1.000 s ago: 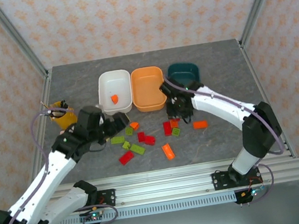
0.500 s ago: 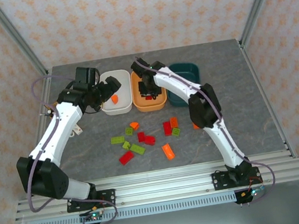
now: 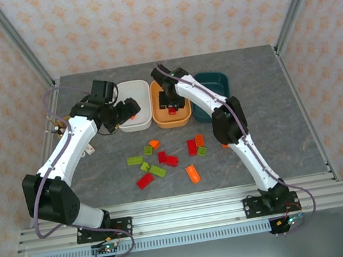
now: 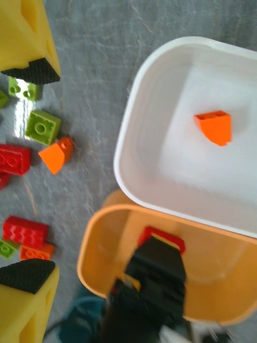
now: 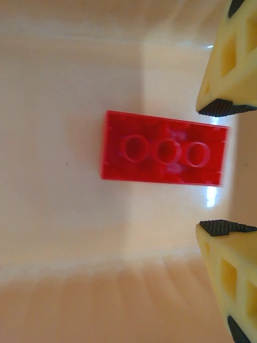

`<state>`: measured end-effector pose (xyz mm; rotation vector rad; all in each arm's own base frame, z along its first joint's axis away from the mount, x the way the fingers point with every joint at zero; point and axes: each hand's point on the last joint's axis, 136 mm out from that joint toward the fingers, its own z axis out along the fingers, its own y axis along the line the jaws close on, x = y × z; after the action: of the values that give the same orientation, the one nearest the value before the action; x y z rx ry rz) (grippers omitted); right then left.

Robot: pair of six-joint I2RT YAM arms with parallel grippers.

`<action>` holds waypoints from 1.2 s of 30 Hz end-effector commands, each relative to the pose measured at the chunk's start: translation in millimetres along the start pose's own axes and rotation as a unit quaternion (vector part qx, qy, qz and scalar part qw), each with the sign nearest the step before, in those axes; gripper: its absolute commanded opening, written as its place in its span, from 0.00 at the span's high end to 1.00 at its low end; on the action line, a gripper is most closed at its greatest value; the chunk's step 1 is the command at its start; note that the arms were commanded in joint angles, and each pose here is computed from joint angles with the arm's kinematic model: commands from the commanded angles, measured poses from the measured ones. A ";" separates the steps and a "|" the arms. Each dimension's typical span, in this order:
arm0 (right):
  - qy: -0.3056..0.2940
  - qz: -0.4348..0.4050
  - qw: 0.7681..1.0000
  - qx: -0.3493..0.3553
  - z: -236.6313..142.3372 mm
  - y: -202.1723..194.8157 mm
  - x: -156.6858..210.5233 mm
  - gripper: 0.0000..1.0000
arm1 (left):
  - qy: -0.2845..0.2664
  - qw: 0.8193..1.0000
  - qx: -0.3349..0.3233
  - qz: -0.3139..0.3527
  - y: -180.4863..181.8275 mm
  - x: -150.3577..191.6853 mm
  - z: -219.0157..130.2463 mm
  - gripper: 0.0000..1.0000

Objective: Sort the legos into containers by color

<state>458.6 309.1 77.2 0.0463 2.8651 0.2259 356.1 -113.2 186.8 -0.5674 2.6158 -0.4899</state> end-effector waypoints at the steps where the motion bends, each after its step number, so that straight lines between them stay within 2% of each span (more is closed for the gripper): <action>1: -0.076 -0.010 0.996 -0.042 -98.2 12.6 -9.1 0.46 | 0.038 0.995 -0.037 0.089 7.7 30.6 0.9 0.16; 6: -0.114 -0.008 0.990 -0.087 -141.7 -5.3 35.4 0.47 | 0.068 0.976 -0.058 0.196 -5.8 54.6 25.4 0.24; 11: -0.106 0.014 0.985 -0.135 -156.4 -44.9 110.6 0.46 | 0.126 0.941 -0.074 0.304 -6.7 82.1 58.8 0.27; 17: -0.079 0.056 0.973 -0.210 -161.6 -70.3 178.4 0.38 | 0.166 0.919 -0.102 0.344 8.8 92.4 91.0 0.27; 20: -0.084 0.080 0.966 -0.232 -168.2 -81.2 194.5 0.32 | 0.175 0.915 -0.104 0.349 8.6 93.2 101.9 0.27; 25: -0.088 0.101 0.965 -0.226 -172.0 -97.1 207.4 0.27 | 0.190 0.911 -0.102 0.352 6.8 95.5 117.1 0.27; 31: -0.088 0.105 0.965 -0.222 -173.6 -98.5 207.0 0.27 | 0.209 0.904 -0.118 0.355 16.6 101.4 133.6 0.35; 36: -0.086 0.107 0.967 -0.216 -171.1 -98.2 205.1 0.28 | 0.219 0.905 -0.111 0.348 18.4 108.1 141.1 0.41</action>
<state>210.8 196.4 169.1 0.2580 2.5872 0.8438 323.2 -178.1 24.0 0.4646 3.0705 -0.0653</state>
